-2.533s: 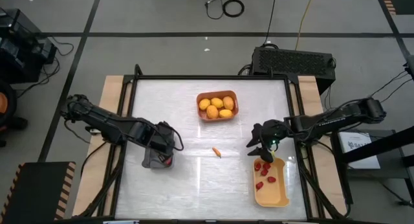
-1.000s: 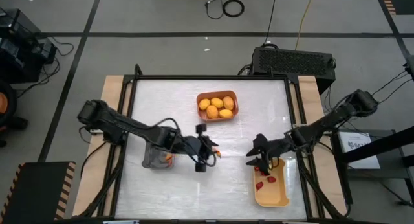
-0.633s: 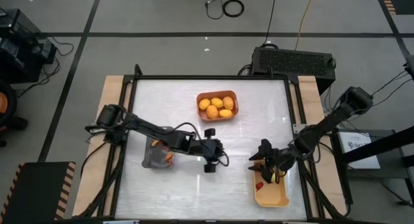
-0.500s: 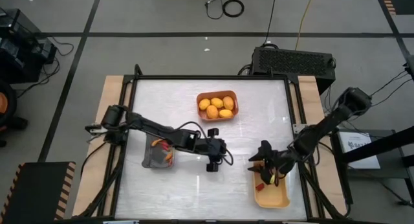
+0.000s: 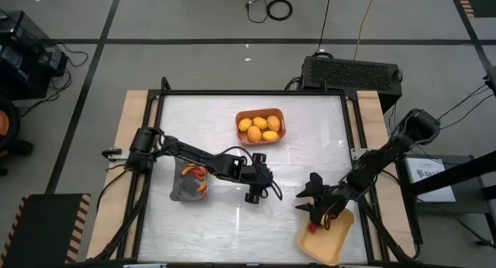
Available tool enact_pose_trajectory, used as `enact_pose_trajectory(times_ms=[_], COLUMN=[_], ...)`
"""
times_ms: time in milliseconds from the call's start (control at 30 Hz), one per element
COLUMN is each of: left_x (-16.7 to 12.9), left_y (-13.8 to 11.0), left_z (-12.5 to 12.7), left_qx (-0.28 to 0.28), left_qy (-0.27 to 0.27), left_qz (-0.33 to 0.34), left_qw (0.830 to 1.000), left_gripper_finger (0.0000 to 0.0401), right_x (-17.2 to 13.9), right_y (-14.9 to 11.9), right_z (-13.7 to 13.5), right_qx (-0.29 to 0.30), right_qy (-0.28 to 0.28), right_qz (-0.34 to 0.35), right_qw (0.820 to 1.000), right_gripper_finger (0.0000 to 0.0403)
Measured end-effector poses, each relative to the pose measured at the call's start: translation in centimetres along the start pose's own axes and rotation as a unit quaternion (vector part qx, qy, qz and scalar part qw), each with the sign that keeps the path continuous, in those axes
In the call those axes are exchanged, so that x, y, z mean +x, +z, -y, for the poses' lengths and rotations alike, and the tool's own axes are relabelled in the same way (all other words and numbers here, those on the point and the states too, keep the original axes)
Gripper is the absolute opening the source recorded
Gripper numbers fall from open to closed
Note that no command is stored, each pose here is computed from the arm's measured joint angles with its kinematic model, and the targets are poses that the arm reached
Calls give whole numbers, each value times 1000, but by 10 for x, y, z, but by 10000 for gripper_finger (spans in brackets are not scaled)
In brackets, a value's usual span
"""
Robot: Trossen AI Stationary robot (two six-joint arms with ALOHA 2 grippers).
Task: Sort produce into baskets
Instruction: Put the yellow chili pepper into the black bin
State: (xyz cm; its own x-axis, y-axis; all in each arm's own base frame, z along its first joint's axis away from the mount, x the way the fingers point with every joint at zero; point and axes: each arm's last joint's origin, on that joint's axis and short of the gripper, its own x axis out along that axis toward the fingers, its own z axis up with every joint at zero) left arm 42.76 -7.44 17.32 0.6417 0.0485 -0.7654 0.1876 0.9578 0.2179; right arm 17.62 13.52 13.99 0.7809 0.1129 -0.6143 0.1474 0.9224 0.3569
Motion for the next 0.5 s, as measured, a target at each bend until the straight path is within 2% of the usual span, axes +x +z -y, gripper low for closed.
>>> enact_pose_trajectory(times_ms=[167,267,367,500], left_x=[-1,-1,0,2], left_y=[-2,-9,-15,-16], left_z=[-1,-2,-7,-14], left_qx=[8,29,27,19], left_qy=[-1,-10,-13,-17], left_qz=[-8,-46,-68,-65], left_qw=[1000,998,997,998], left_gripper_finger=[238,238,238,238], right_x=[-6,-10,-15,-20], right_y=[5,9,12,17], right_z=[-1,-2,-3,-5], right_qx=[-26,-39,-44,-46], right_qy=[11,19,28,40], right_qz=[12,20,30,43], right_qw=[1000,999,998,997], right_gripper_finger=[201,201,201,201])
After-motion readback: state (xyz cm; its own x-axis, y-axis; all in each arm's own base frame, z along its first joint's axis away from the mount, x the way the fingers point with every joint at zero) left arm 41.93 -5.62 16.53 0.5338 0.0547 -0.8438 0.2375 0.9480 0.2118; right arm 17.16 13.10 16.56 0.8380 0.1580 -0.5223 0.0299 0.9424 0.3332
